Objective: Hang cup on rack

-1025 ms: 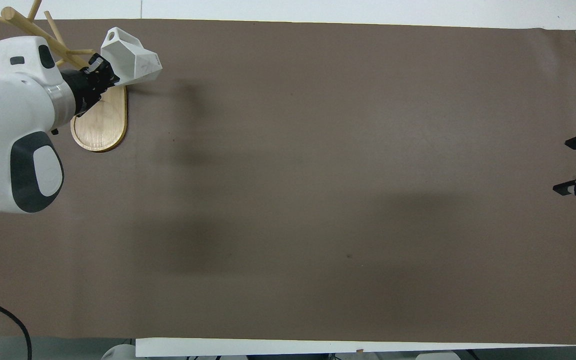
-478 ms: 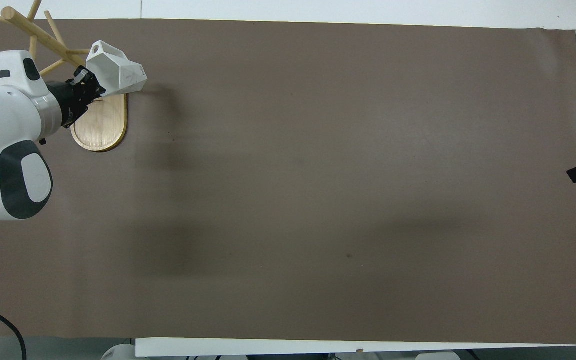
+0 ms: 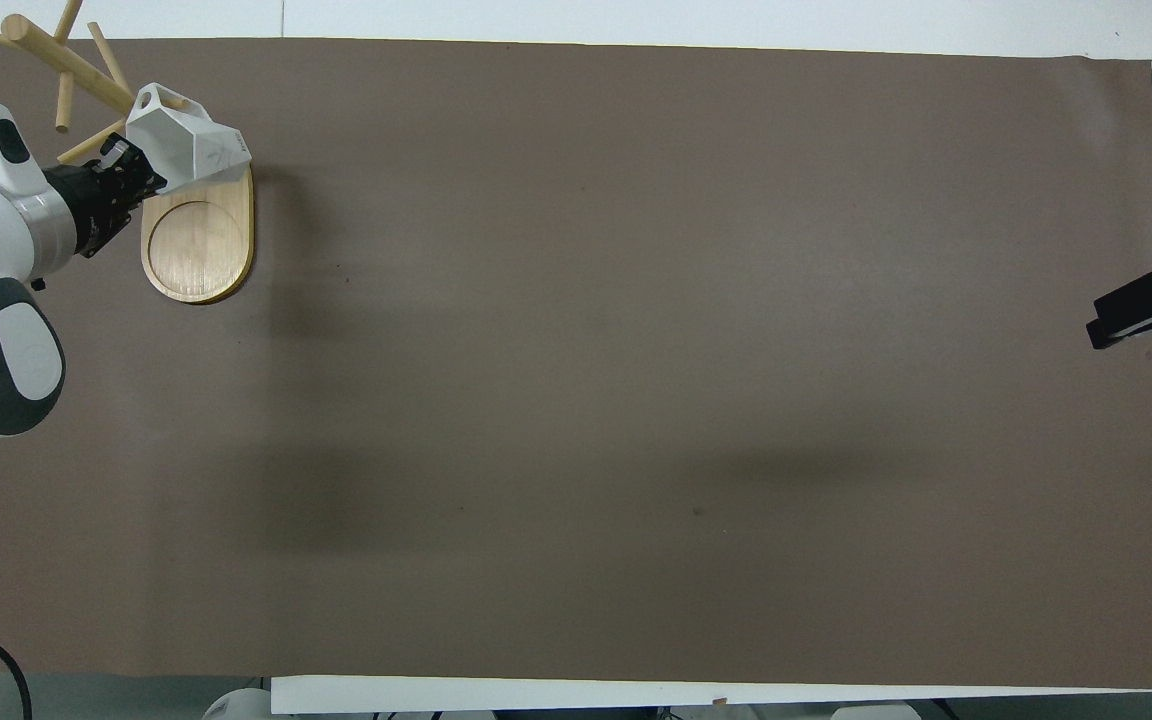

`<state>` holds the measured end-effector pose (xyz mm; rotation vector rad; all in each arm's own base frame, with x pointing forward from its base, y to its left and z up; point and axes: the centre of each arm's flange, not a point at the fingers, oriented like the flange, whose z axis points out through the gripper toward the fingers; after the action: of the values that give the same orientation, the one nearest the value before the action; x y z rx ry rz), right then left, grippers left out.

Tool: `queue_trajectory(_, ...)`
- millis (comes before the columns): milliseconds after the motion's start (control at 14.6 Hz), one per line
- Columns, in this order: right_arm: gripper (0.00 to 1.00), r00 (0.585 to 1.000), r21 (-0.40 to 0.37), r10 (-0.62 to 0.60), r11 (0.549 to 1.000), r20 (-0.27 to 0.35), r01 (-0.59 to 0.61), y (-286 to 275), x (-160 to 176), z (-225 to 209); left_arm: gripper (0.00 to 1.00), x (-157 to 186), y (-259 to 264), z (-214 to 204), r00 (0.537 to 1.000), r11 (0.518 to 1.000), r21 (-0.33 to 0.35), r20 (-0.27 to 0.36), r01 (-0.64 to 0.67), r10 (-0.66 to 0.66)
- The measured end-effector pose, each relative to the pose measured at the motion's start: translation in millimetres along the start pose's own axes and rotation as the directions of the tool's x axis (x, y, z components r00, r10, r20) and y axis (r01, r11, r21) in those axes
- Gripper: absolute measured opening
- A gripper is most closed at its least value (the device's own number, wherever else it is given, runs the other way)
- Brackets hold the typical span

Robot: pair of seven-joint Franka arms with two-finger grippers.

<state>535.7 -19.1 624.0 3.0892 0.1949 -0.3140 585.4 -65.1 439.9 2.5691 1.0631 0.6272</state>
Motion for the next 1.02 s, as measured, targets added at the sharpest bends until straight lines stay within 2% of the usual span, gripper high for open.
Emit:
queue_trajectory(205,1.00,0.999,-0.013,0.030,0.999,-0.018,-0.030,-21,-3,-13,0.44,15,-15,1,0.999,0.999,0.026,0.001,-0.048,0.048)
queue_trajectory(410,1.00,0.998,-0.007,0.059,0.998,-0.037,-0.059,-11,-9,-17,0.78,30,-49,6,0.995,0.989,0.147,0.101,-0.034,0.019)
queue_trajectory(547,1.00,0.996,0.007,0.083,0.997,-0.039,-0.083,-4,-8,-14,0.99,45,-68,-3,0.981,0.973,0.203,0.181,-0.110,0.073)
queue_trajectory(683,1.00,0.995,0.019,0.092,0.996,-0.032,-0.092,1,-4,-8,1.00,61,-73,-22,0.946,0.948,0.218,0.278,-0.231,0.167)
queue_trajectory(820,1.00,0.995,0.022,0.092,0.996,-0.031,-0.092,1,-2,-7,1.00,85,-72,-59,0.893,0.916,0.206,0.372,-0.345,0.253)
queue_trajectory(888,1.00,0.995,0.022,0.092,0.996,-0.031,-0.091,1,-2,-7,1.00,94,-67,-80,0.869,0.895,0.207,0.401,-0.395,0.291)
queue_trajectory(1025,1.00,0.995,0.022,0.092,0.996,-0.031,-0.092,1,-2,-7,1.00,107,-49,-131,0.814,0.824,0.248,0.447,-0.510,0.369)
